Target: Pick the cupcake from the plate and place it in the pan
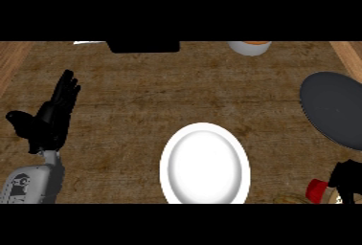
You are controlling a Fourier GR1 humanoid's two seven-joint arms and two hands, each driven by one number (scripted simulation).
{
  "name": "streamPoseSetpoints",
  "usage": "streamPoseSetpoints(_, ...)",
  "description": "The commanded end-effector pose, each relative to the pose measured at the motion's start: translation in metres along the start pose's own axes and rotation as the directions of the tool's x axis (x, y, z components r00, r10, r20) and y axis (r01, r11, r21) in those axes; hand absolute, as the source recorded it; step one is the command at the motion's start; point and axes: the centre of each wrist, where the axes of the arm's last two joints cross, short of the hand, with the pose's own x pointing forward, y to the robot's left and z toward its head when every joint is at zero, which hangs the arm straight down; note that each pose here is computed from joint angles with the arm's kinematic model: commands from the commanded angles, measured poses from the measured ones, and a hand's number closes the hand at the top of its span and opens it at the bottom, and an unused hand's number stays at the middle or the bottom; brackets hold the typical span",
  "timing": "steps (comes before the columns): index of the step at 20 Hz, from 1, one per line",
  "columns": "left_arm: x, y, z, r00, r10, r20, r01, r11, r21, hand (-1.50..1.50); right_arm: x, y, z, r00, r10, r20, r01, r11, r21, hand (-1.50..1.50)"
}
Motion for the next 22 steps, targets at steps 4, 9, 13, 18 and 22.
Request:
streamPoseSetpoints(4, 0.0, 0.016, -0.005, 1.0, -0.007, 0.022, 0.007, 1.0, -0.002, 0.0, -0.058, -0.042, -0.019, 0.96, -0.274, -0.064, 0.261, 0.952, -0.158, 1.5)
streamPoseSetpoints(9, -0.002, -0.009, -0.004, 1.0, 0.01, 0.007, -0.01, 0.999, -0.032, 0.0, -0.113, -0.078, -0.074, 0.969, -0.206, -0.136, 0.173, 0.96, -0.222, 1.5)
streamPoseSetpoints(13, 0.007, -0.031, -0.011, 1.0, 0.008, 0.014, -0.008, 0.999, -0.052, 0.0, -0.167, -0.062, -0.088, 0.974, -0.13, -0.185, 0.088, 0.972, -0.219, 1.5)
streamPoseSetpoints(18, 0.011, -0.015, -0.015, 0.999, 0.018, 0.047, -0.016, 0.998, -0.06, 0.0, -0.209, -0.051, -0.096, 0.972, 0.015, -0.236, -0.075, 0.967, -0.245, 1.5)
streamPoseSetpoints(22, 0.007, -0.025, -0.014, 0.999, 0.018, 0.043, -0.015, 0.997, -0.078, 0.0, -0.231, -0.039, -0.114, 0.965, 0.008, -0.262, -0.074, 0.967, -0.242, 1.5)
